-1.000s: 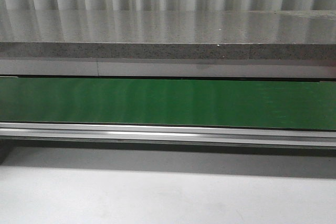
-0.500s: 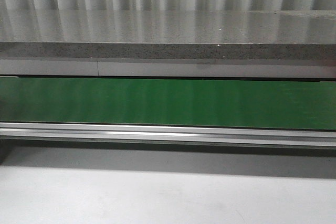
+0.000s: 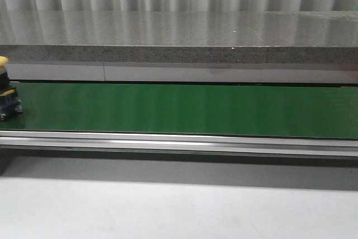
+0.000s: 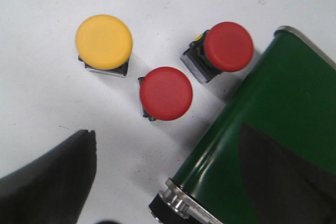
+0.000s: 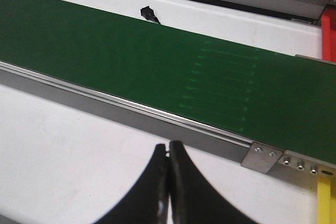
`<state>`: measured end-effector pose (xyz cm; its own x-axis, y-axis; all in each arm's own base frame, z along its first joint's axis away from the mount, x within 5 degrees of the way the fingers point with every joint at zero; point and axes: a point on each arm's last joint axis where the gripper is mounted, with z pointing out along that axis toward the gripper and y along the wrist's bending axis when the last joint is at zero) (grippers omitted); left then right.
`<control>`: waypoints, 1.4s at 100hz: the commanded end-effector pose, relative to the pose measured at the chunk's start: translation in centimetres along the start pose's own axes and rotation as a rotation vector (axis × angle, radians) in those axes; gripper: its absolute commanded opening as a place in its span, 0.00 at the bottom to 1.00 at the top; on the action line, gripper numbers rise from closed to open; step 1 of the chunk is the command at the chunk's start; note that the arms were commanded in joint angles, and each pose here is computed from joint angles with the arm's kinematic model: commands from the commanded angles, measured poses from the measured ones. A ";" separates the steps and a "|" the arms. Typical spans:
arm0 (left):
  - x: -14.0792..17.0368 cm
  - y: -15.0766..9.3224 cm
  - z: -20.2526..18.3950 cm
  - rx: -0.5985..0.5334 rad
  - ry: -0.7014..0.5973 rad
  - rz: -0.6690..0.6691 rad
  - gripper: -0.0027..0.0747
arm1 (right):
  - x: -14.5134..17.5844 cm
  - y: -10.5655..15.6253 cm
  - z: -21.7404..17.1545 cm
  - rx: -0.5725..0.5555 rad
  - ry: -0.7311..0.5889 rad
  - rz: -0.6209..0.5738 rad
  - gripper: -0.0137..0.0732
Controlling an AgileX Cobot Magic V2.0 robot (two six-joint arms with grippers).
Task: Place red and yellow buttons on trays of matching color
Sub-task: 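Set the yellow button on the belt's start with the left gripper, then grasp a red-capped button from the pile with the left gripper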
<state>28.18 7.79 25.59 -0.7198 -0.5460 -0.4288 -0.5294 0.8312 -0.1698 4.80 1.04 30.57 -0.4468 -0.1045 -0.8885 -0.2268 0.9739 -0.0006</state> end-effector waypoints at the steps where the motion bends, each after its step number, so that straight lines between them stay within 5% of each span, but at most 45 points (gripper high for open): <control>1: -1.1 -0.1 0.0 0.027 -0.043 -0.045 0.74 | -1.3 0.0 -0.4 -0.003 -0.086 -0.012 0.09; 57: -2.0 -0.3 6.1 0.049 -0.024 -0.120 0.73 | -1.3 0.0 -0.4 -0.003 -0.086 -0.012 0.09; 88: -2.5 -0.5 6.0 0.065 -0.082 -0.117 0.25 | -1.3 0.0 -0.4 -0.003 -0.086 -0.012 0.09; 140: -0.2 -5.1 -4.3 0.135 -0.249 0.237 0.23 | -1.3 0.0 -0.4 -0.003 -0.086 -0.012 0.09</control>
<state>29.62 4.20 26.95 -0.7472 -0.3510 -0.5643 -0.3406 0.9314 -0.1283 4.80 1.04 30.57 -0.4468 -0.1045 -0.8885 -0.2268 0.9739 -0.0006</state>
